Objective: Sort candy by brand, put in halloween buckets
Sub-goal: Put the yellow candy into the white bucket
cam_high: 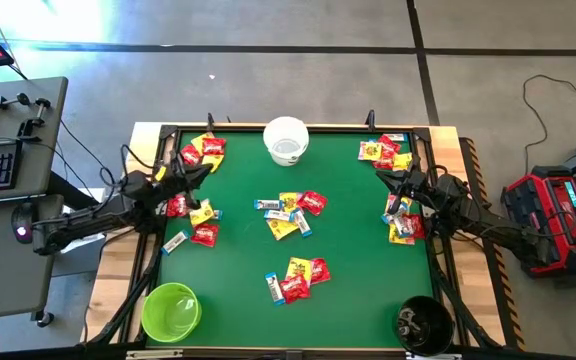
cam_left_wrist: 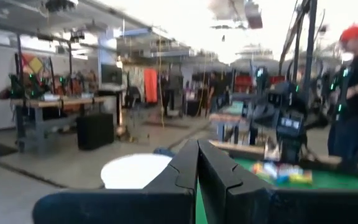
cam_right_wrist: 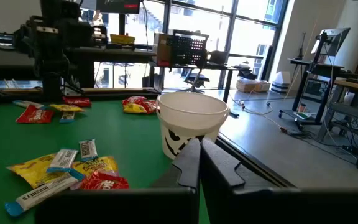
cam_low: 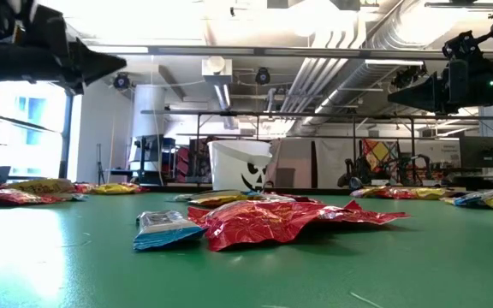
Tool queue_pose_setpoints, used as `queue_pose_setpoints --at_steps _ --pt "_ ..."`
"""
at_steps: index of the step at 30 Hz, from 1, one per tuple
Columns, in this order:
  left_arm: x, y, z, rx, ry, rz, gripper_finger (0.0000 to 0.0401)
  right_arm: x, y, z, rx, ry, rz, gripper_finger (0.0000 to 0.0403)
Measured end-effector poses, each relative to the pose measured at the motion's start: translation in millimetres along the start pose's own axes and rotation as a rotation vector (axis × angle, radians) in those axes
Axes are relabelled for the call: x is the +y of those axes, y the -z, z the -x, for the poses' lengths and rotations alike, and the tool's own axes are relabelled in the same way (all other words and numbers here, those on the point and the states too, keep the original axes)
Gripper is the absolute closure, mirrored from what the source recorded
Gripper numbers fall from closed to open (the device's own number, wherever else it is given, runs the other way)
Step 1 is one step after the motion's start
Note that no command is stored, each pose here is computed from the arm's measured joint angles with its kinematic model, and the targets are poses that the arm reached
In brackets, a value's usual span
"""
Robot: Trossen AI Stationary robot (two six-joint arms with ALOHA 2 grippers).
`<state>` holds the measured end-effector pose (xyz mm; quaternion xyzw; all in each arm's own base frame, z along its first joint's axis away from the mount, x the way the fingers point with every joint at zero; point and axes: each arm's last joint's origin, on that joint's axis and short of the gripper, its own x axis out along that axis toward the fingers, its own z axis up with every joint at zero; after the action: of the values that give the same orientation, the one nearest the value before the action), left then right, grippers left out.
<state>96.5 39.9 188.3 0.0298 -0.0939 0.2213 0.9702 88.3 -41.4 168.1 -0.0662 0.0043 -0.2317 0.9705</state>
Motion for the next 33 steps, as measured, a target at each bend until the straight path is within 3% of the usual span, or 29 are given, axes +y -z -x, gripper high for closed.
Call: queue_pose_setpoints --at_steps 9,17,26,33 --pt "-2 7 -18 0.196 0.030 -0.070 0.0401 0 0 0 0.000 0.000 0.000 0.0403" --pt "-3 -9 -37 0.276 0.035 -0.101 0.0401 0 0 0 0.000 0.000 0.000 0.0403" --pt "-2 -33 -60 0.544 -0.007 -0.161 0.0401 0 0 0 0.000 0.000 0.000 0.0403" --pt "-3 -25 -71 0.738 -0.027 -0.099 0.0401 0 0 0 0.000 0.000 0.000 0.0403"
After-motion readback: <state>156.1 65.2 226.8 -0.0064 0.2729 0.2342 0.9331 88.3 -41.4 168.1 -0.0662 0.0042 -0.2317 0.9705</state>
